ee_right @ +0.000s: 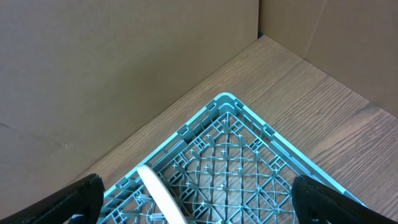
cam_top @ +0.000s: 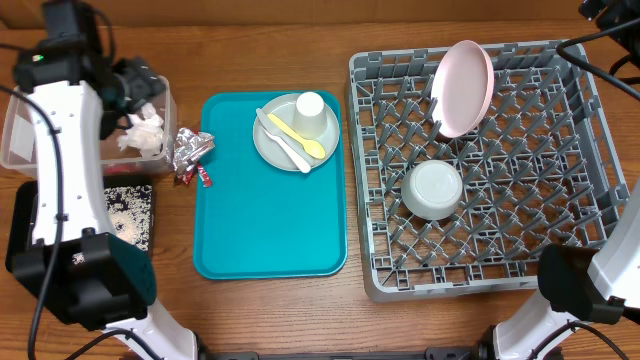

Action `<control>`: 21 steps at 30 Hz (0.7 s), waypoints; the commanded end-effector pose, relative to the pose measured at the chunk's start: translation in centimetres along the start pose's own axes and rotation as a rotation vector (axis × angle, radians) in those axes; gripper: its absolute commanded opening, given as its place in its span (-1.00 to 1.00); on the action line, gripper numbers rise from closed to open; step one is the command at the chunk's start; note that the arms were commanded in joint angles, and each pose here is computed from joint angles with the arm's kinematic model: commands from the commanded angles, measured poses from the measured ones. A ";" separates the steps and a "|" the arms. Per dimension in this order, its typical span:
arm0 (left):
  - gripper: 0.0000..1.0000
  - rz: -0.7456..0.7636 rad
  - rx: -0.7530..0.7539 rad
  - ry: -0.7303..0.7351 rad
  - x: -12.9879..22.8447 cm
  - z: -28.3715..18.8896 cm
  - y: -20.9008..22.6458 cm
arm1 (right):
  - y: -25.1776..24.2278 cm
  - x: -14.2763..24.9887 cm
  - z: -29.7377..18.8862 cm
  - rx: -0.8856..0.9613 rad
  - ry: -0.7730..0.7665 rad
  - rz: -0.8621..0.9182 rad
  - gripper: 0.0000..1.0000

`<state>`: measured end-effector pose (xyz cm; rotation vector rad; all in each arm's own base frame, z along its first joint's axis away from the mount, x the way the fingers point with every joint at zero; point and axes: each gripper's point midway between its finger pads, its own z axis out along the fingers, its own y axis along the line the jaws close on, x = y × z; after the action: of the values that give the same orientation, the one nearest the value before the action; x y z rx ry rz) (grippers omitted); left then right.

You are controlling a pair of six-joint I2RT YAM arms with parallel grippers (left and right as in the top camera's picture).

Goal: Sort waste into correct bins and load items into the dishwasher rack
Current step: 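Release the white tissue into the clear bin and return left gripper, then close the left gripper on the crumpled foil wrapper at the tray edge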

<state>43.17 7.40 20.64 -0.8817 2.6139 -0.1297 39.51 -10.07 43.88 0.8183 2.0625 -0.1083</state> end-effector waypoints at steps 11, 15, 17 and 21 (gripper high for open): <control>0.81 0.539 -0.156 -0.017 5.4 -0.3 -6.2 | -0.2 -0.1 0.1 0.010 -0.006 0.007 1.00; 0.82 0.617 -0.209 0.012 5.6 0.9 -5.6 | -0.2 -0.1 0.1 0.010 -0.006 0.007 1.00; 0.93 0.653 -0.238 0.036 5.7 1.6 -5.1 | -0.2 -0.1 0.1 0.010 -0.006 0.007 1.00; 1.00 0.783 -0.197 0.141 7.3 4.5 -5.7 | -0.2 -0.1 0.1 0.010 -0.006 0.007 1.00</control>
<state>42.36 -0.92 17.65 -0.0418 2.8687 0.2781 39.50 -10.07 43.88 0.8184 2.0628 -0.1084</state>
